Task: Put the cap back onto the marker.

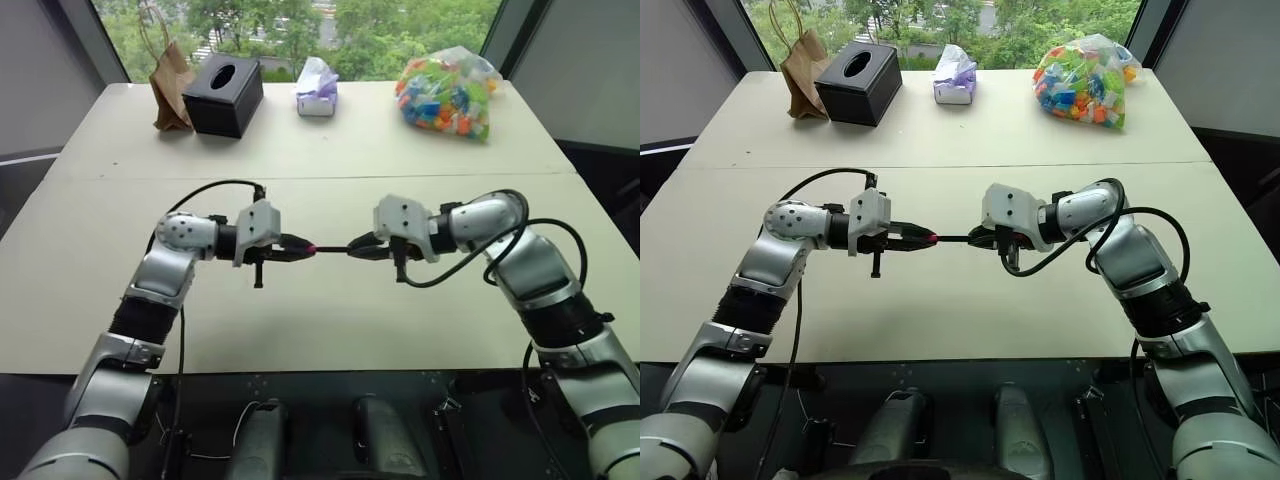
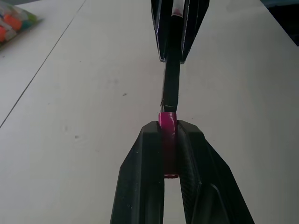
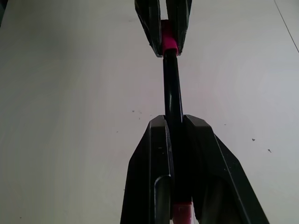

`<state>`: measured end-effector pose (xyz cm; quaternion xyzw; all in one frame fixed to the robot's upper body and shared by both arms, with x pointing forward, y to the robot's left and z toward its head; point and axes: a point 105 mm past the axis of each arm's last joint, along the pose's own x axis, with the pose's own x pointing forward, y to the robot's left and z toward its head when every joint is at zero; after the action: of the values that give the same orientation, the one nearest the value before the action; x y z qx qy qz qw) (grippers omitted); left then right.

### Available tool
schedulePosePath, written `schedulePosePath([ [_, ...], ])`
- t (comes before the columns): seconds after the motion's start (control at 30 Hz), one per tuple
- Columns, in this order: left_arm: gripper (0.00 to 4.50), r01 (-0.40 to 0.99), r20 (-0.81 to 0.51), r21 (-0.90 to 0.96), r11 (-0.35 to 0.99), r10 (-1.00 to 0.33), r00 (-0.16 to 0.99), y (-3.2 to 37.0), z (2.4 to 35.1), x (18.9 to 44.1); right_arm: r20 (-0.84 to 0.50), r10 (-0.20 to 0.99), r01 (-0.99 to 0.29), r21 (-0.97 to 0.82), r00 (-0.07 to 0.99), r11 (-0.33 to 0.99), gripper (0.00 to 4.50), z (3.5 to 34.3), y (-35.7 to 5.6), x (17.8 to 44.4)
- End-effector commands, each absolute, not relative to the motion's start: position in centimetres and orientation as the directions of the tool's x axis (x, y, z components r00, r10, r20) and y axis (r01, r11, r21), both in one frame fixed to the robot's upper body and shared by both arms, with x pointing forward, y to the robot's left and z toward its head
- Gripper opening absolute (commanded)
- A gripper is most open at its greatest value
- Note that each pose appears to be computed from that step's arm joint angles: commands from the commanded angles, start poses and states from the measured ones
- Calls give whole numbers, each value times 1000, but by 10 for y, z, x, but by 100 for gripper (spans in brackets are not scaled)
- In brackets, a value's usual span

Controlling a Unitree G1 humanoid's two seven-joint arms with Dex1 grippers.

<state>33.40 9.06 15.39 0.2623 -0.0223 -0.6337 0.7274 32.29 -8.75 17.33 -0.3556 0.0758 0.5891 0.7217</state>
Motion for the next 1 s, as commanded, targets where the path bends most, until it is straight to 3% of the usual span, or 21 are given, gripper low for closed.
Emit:
schedulePosePath([
  [0.03, 0, 864, -281, 503, 26, -940, 192, 84, 173, 335, -528, 816, -892, -451, 235, -34, 3, 179, -72, 318],
  [0.6, 0, 823, -308, 568, -9, -930, 202, 83, 175, 338, -567, 803, -907, -413, 181, -87, 3, 171, -63, 316],
  [1.0, 0, 831, -264, 552, 60, -933, 243, 81, 179, 347, -504, 824, -871, -491, 260, -26, 3, 175, -47, 328],
])
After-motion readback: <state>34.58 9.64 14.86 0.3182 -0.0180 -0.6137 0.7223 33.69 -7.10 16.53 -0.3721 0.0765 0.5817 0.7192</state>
